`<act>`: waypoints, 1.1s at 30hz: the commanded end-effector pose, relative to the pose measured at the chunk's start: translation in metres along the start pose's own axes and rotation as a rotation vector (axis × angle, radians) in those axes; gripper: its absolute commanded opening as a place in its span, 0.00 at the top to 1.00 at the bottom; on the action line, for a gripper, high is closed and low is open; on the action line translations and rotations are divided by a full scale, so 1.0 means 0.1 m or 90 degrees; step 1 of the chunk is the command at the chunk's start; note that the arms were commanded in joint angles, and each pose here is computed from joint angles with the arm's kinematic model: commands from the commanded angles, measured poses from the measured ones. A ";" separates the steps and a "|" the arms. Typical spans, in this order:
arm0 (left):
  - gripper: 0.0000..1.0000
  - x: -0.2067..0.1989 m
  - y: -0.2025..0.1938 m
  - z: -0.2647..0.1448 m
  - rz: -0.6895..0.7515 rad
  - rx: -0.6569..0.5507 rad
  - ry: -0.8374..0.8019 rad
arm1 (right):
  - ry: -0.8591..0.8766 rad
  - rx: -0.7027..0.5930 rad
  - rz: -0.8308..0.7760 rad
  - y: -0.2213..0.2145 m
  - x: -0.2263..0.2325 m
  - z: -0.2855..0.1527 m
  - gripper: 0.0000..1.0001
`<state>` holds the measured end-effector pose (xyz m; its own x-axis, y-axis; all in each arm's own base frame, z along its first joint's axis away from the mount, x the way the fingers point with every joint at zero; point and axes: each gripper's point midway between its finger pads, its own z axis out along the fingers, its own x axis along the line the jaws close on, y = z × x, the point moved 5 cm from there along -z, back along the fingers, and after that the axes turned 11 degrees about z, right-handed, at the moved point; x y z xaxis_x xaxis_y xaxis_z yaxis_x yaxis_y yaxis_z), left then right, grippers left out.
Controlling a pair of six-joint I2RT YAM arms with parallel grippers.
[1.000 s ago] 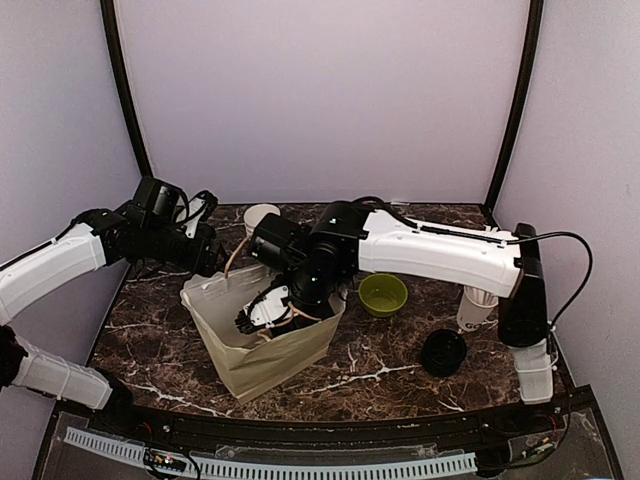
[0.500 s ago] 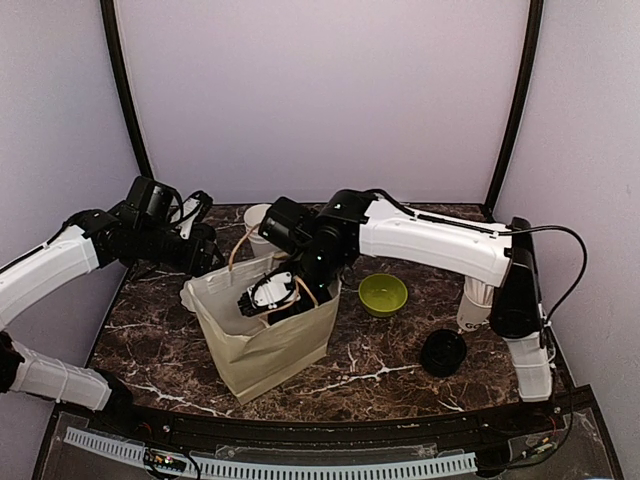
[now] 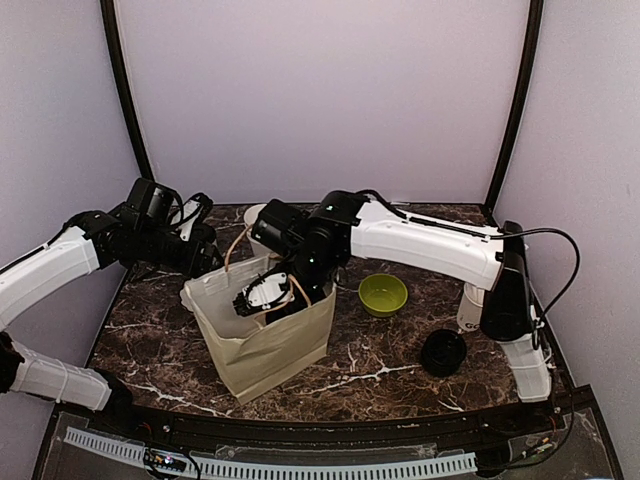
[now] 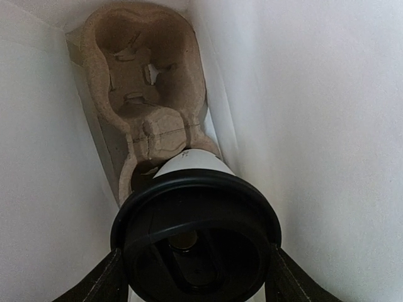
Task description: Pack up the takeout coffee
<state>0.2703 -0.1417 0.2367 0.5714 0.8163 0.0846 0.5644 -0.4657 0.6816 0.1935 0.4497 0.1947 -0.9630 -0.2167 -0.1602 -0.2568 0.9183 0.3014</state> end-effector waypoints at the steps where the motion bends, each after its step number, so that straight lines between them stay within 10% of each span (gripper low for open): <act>1: 0.15 0.00 -0.05 -0.02 -0.006 0.000 -0.003 | 0.028 0.148 0.037 -0.31 0.17 0.51 0.49; 8: 0.15 0.00 -0.04 -0.04 -0.004 -0.002 -0.001 | 0.027 0.135 0.038 -0.29 0.16 0.37 0.44; 20: 0.13 -0.01 0.08 -0.34 0.012 -0.024 -0.008 | -0.006 -0.014 0.036 0.02 0.12 -0.38 0.05; 33: 0.14 -0.45 0.35 -1.13 0.080 -0.202 -0.217 | 0.012 -0.039 0.026 0.02 0.20 -0.67 0.01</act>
<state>0.2217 -0.1505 0.3035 0.7401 0.6723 0.0152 0.3819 -0.4389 0.8134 0.1737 0.4327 0.2289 -0.9754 -0.1793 -0.1284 -0.2119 0.9233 0.3204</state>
